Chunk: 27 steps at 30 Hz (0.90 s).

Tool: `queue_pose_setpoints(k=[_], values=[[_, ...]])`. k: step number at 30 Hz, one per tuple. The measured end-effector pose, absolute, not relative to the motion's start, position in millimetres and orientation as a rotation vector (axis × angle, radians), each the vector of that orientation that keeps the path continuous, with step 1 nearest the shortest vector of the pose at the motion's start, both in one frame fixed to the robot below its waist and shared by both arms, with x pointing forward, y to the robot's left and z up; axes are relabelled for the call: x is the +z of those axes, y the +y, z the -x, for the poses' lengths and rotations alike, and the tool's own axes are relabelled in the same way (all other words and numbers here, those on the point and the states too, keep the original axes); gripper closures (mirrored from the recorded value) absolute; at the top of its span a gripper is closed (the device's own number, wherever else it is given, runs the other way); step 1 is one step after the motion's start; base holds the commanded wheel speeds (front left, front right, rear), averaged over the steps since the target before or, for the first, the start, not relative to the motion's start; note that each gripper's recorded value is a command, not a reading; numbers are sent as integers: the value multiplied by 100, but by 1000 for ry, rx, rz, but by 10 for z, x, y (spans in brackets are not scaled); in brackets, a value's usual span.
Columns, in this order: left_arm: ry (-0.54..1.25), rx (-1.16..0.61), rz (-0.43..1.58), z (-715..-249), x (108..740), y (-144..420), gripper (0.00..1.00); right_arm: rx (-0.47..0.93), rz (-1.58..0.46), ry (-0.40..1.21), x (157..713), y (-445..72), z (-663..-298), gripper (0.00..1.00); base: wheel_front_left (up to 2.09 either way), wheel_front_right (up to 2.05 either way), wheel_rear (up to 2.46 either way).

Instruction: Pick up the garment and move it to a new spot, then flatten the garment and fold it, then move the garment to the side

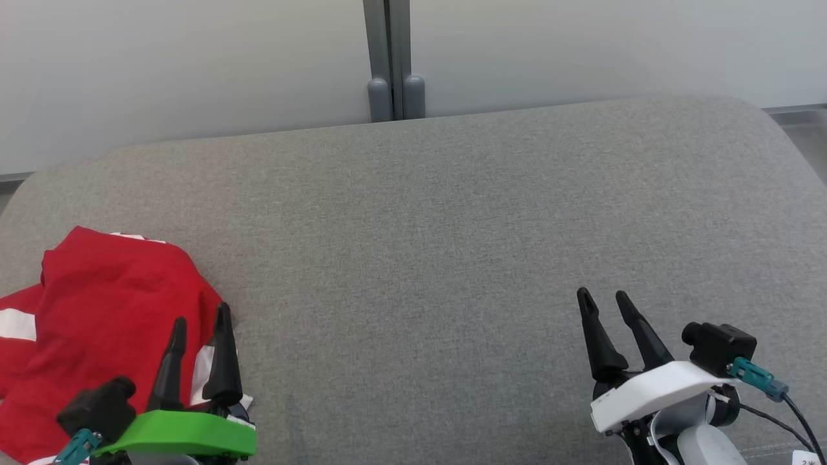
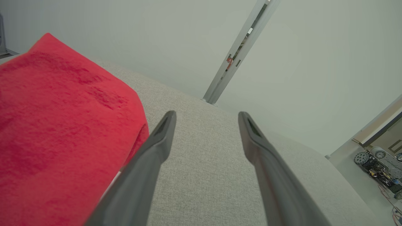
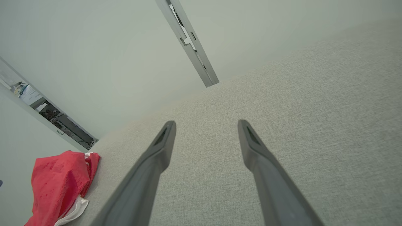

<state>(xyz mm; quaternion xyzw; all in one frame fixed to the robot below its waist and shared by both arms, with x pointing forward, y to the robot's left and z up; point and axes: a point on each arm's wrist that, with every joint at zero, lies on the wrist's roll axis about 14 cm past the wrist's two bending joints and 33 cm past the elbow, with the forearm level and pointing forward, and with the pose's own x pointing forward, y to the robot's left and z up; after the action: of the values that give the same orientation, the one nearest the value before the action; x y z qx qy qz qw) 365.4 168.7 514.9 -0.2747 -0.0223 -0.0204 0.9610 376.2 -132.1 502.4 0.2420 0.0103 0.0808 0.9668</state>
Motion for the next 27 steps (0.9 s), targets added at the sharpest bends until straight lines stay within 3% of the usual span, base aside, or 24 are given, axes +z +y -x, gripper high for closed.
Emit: queue_pose_setpoints(k=[27], values=[[-48,-41,274,-3554,5041,1720,0,220,-208,-60,5152,-1228,-3738,0,0,0,0]])
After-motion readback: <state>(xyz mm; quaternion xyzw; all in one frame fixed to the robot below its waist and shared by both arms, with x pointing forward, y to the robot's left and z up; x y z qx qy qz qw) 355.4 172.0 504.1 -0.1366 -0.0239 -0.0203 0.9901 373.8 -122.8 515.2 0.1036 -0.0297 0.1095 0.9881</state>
